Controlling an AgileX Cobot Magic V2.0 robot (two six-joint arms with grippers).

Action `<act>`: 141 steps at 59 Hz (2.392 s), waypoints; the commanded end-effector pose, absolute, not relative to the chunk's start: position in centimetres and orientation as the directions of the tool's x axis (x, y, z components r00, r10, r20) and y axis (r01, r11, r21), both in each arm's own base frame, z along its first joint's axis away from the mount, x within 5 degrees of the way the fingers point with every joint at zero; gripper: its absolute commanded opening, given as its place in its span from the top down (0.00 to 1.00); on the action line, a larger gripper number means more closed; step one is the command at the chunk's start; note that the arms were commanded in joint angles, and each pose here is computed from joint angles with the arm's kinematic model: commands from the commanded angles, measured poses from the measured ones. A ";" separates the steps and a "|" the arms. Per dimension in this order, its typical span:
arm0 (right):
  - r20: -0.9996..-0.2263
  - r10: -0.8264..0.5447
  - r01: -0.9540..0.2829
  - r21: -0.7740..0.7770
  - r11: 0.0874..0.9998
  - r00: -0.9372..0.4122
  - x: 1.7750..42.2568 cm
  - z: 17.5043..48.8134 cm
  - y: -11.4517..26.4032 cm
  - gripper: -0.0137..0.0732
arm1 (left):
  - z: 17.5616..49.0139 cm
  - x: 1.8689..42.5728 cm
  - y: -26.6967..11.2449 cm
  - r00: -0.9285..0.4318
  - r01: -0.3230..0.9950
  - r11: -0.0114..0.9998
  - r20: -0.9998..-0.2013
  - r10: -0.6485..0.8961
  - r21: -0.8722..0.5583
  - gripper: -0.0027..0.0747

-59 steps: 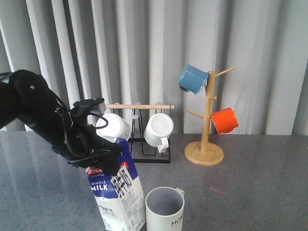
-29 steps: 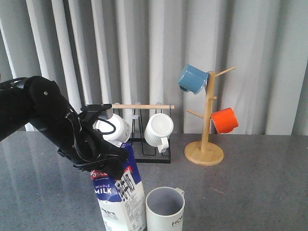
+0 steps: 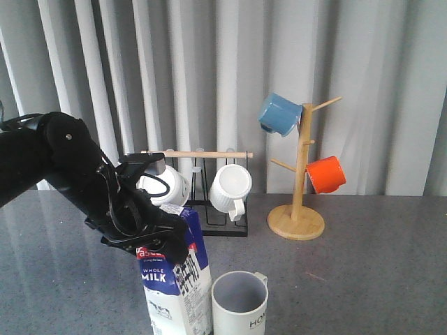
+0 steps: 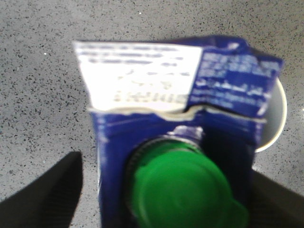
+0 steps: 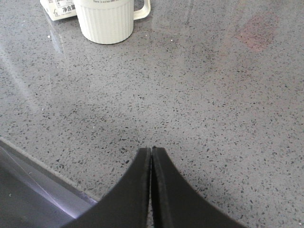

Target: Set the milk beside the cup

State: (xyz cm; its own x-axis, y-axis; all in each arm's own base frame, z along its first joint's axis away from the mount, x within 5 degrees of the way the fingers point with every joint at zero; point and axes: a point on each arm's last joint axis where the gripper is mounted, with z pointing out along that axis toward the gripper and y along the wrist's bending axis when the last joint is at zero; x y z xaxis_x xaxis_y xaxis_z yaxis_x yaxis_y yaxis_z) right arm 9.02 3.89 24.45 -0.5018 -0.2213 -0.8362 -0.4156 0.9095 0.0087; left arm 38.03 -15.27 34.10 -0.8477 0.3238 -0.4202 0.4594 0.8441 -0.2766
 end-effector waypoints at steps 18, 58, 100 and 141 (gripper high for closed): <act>-0.886 -0.188 -0.399 -0.004 0.917 -0.425 9.6 25.9 3.9 0.85 | 40.9 34.1 -14.3 -0.769 0.504 0.823 -0.570 0.290 -0.261 0.18; -0.979 -0.071 -0.256 -0.021 0.966 -0.189 10.8 28.3 2.8 0.85 | 55.4 15.8 -7.6 -0.373 0.555 0.831 -0.905 0.206 -0.039 0.98; -0.984 -0.040 -0.074 -0.027 0.997 -0.176 11.2 28.5 0.7 0.85 | 47.3 2.5 -1.3 -0.131 0.357 0.934 -0.991 0.038 -0.011 0.98; -0.984 -0.040 -0.074 -0.027 0.997 -0.176 11.2 28.5 0.7 0.85 | 36.1 8.6 -2.6 -0.123 0.300 0.950 -0.984 0.128 0.086 0.97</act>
